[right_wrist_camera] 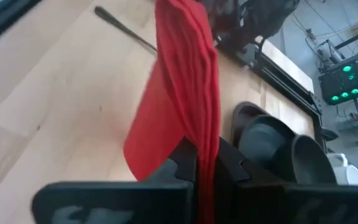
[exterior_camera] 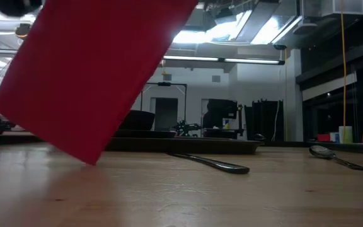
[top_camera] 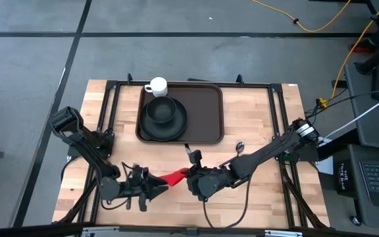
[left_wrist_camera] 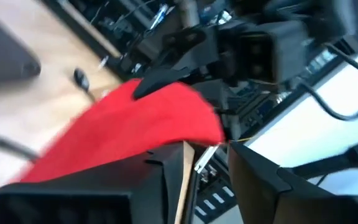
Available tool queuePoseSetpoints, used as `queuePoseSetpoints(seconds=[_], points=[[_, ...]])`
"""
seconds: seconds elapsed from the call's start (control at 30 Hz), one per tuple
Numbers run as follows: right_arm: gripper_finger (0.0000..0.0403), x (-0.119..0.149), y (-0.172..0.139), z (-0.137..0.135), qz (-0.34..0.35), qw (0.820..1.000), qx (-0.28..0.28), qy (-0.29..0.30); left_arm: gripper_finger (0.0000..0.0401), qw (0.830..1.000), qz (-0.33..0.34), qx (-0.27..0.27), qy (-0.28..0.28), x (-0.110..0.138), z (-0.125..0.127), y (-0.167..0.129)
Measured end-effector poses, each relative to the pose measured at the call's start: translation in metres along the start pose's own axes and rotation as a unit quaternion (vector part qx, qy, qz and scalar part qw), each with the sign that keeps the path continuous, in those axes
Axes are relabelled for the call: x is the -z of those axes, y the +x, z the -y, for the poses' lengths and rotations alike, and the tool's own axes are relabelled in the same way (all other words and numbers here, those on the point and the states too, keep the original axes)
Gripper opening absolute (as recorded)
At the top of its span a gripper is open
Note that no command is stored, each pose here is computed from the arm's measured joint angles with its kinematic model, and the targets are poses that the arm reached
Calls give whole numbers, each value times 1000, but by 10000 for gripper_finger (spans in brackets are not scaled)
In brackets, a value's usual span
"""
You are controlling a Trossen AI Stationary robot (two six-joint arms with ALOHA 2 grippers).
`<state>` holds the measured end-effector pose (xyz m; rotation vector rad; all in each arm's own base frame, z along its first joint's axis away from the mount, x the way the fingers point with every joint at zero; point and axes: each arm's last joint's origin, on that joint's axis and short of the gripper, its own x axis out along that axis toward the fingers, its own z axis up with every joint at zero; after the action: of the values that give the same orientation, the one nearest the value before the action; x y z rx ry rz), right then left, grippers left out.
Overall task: Set up tray
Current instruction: Put the red napkin on the brown tray to the right of the black plate
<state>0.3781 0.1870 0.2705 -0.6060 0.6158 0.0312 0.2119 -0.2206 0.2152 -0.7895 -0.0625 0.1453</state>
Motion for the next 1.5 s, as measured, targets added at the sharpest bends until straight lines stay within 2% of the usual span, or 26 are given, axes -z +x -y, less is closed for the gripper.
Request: queuePoseSetpoints(seconds=[0.17,0.3,0.43,0.57,0.77,1.0,1.23,1.33,1.5], points=[[20,4,-11,7,-32,999,22,-15,121,997,4,1,79,-14,6,-5],[20,8,-19,14,-61,996,53,-31,101,988,-12,-44,150,-18,-3,-8],[20,9,-29,27,-72,993,90,-40,69,979,-35,-88,181,-23,-16,-10],[20,12,-33,53,-84,989,116,-43,37,968,-45,-107,224,-34,-22,-12],[20,30,-29,102,-127,981,142,-45,3,940,-59,-121,312,-51,-26,-16],[20,56,-17,148,-198,963,166,-74,1,916,-91,-159,357,-54,-42,-23],[20,78,-10,181,-250,946,173,-108,2,898,-100,-188,385,-54,-53,-27],[20,87,-8,193,-267,941,178,-106,1,901,-123,-197,368,-53,-62,-25],[20,103,-6,214,-296,932,185,-99,1,898,-152,-227,345,-49,-92,-22]])
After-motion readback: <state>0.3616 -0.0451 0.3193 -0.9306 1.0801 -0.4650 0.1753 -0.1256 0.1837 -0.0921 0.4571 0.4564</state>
